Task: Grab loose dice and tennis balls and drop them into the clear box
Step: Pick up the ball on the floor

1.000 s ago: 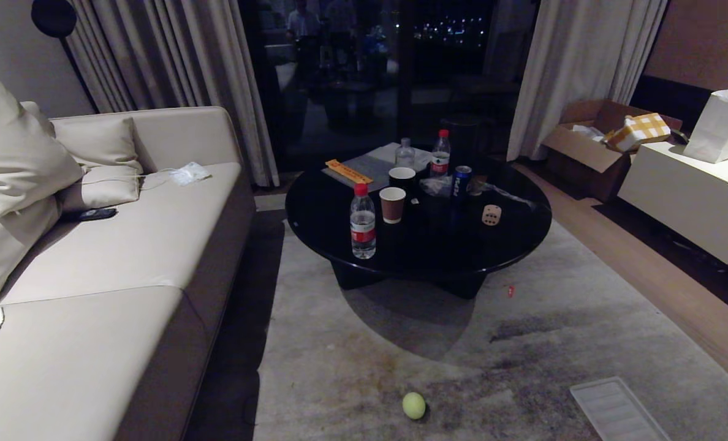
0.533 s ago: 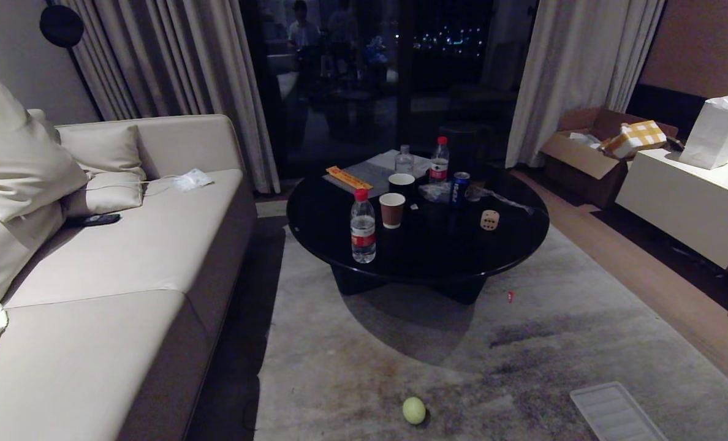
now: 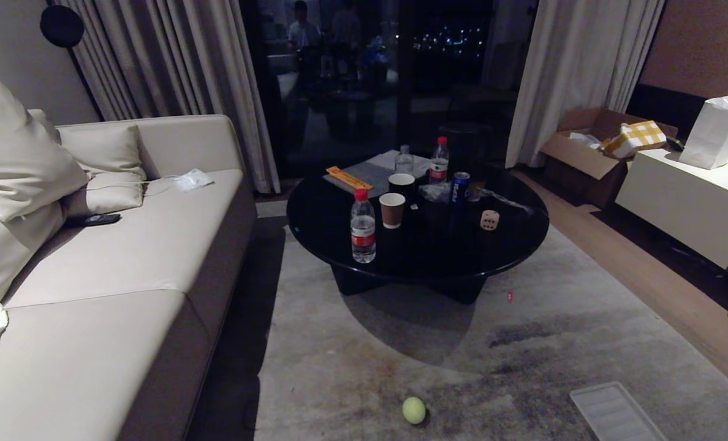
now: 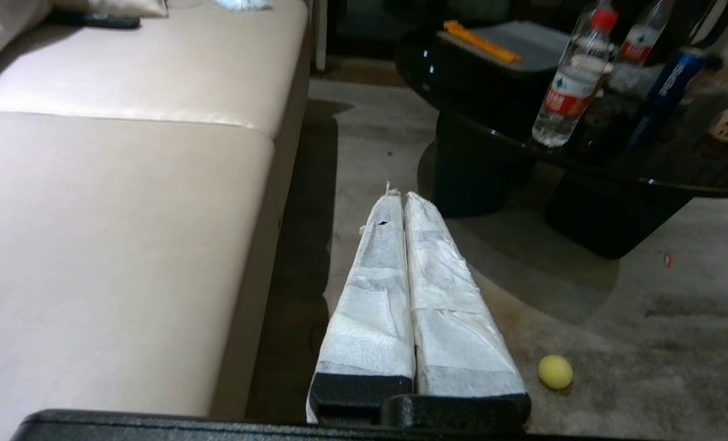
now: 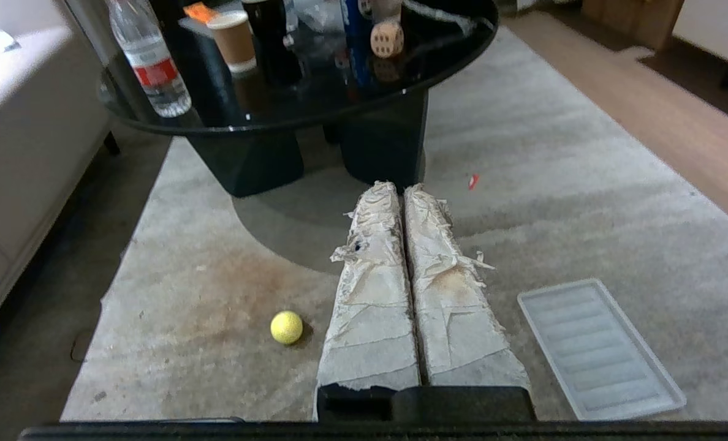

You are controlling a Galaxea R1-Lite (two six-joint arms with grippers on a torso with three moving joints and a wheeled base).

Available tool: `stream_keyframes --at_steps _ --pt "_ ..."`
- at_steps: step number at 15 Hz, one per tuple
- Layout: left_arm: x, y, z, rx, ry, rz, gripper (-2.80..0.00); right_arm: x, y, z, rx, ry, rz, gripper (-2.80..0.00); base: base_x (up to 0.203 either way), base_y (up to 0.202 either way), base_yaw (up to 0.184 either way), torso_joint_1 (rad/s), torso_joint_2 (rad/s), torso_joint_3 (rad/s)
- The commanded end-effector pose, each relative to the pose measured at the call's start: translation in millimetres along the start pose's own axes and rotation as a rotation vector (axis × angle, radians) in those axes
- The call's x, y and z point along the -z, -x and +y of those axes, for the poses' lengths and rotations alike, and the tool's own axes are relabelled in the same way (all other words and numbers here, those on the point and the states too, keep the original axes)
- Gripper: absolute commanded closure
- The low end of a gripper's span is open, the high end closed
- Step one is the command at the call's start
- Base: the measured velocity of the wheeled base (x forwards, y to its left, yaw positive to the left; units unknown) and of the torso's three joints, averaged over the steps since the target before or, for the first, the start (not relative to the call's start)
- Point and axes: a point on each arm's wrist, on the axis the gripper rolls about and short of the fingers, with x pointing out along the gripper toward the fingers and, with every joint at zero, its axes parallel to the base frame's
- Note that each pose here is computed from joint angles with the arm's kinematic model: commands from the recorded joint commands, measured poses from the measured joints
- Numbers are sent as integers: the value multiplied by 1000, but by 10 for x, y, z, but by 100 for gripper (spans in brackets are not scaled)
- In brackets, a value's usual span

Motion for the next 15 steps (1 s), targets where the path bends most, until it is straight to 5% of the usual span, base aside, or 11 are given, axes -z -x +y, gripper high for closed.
stream_keyframes --at_steps 1,15 --pt "3 -2 0 -1 1 2 0 0 -1 0 -1 0 2 0 0 0 0 5 0 -161" --pt "2 -2 0 0 -1 1 0 0 -1 0 0 3 2 0 0 0 0 3 2 -132"
